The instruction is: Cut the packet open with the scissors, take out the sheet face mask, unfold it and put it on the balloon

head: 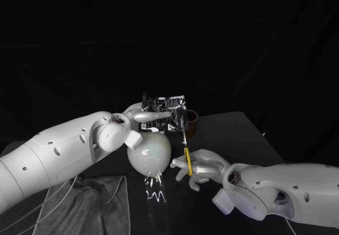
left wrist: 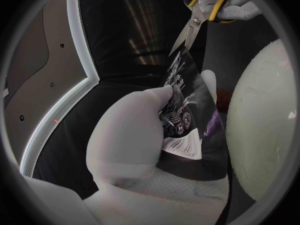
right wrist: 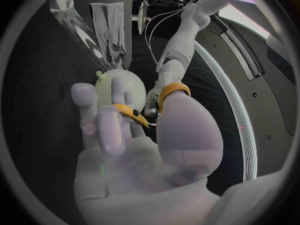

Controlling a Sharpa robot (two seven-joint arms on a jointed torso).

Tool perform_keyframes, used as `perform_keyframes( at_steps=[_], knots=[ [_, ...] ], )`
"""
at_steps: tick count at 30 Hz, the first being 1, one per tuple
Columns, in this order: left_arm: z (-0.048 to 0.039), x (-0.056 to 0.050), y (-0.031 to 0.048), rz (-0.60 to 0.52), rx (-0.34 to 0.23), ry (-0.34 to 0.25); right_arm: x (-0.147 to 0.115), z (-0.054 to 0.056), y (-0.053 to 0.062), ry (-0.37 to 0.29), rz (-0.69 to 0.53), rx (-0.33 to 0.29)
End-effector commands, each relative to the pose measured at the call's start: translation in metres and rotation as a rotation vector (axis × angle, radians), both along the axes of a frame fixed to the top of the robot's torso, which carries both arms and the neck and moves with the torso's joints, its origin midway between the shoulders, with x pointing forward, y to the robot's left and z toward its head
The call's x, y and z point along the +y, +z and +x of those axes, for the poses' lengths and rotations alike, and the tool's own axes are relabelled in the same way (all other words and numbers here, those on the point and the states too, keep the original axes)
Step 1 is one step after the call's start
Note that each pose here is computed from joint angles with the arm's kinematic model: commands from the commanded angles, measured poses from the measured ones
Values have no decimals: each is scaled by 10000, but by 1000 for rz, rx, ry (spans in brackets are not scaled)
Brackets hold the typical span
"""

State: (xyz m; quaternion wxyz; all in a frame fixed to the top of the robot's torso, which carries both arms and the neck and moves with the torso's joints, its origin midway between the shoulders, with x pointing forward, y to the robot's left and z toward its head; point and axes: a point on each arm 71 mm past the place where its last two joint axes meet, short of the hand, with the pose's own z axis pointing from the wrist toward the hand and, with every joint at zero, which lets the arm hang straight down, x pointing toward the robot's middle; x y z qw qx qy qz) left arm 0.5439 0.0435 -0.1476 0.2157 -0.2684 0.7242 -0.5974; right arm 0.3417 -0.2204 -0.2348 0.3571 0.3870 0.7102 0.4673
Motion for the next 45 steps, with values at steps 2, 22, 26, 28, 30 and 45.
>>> perform_keyframes(
  at_steps=[2, 22, 26, 28, 30, 45],
  knots=[
    [-37, -44, 19, -3, -8, -36, 19, 17, 66, 21, 2, -41],
    [-74, -38, 33, -7, -19, -41, -25, 94, 179, 11, -6, -81],
    [-70, -33, 42, -17, -27, -31, -40, 108, 176, 8, -9, -81],
    [-68, -31, 46, -22, -31, -27, -48, 115, 174, 6, -11, -81],
    [-65, -26, 53, -29, -38, -19, -57, 122, 173, 5, -13, -81],
    [-26, 3, 94, -69, -90, 15, -56, 117, 178, 9, -12, -78]
  ],
)
